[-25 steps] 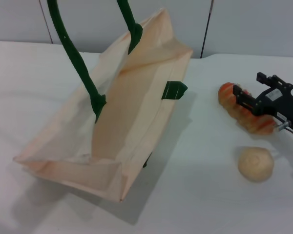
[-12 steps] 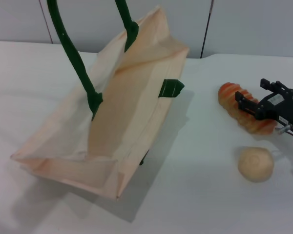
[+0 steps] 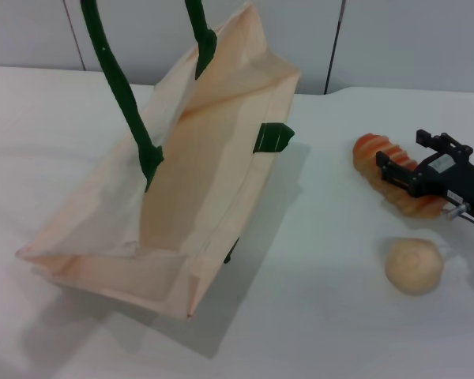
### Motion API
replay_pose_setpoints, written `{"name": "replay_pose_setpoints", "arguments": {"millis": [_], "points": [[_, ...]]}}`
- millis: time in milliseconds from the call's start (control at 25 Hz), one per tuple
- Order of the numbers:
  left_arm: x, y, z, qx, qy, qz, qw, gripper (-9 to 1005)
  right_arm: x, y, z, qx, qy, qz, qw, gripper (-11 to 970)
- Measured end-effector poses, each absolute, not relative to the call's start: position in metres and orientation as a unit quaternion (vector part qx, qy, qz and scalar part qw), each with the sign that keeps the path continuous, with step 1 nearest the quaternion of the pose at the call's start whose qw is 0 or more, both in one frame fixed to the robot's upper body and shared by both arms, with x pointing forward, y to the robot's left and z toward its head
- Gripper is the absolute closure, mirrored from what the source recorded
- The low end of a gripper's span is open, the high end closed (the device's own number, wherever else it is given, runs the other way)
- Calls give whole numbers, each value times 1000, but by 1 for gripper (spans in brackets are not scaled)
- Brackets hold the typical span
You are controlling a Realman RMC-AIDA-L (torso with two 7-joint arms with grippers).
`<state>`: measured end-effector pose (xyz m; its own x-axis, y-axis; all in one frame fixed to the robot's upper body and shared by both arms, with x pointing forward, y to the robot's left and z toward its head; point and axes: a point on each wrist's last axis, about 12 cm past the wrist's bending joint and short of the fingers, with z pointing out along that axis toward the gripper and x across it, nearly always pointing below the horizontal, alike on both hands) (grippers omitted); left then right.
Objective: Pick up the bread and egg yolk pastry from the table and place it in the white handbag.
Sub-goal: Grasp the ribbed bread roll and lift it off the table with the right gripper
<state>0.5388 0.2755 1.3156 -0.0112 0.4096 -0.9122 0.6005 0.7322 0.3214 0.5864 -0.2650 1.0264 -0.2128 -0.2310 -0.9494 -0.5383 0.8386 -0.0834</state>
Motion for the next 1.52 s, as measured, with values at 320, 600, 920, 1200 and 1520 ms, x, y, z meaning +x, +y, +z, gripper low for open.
{"name": "replay_pose_setpoints", "arguments": {"millis": [320, 600, 920, 1200, 1520], "points": [[539, 275, 1316, 359, 706, -79, 606, 869, 587, -263, 1024, -263, 771, 131, 565, 117], [539, 275, 1315, 358, 707, -78, 605, 868, 586, -263, 1021, -269, 780, 130, 549, 116], [540, 275, 1314, 359, 708, -77, 603, 867, 589, -261, 1020, -277, 788, 121, 536, 115], [540, 275, 1314, 359, 709, -77, 602, 867, 591, -263, 1018, -268, 797, 113, 529, 111], [540, 275, 1313, 358, 710, -78, 601, 866, 592, -264, 1019, -264, 798, 110, 530, 101]]}}
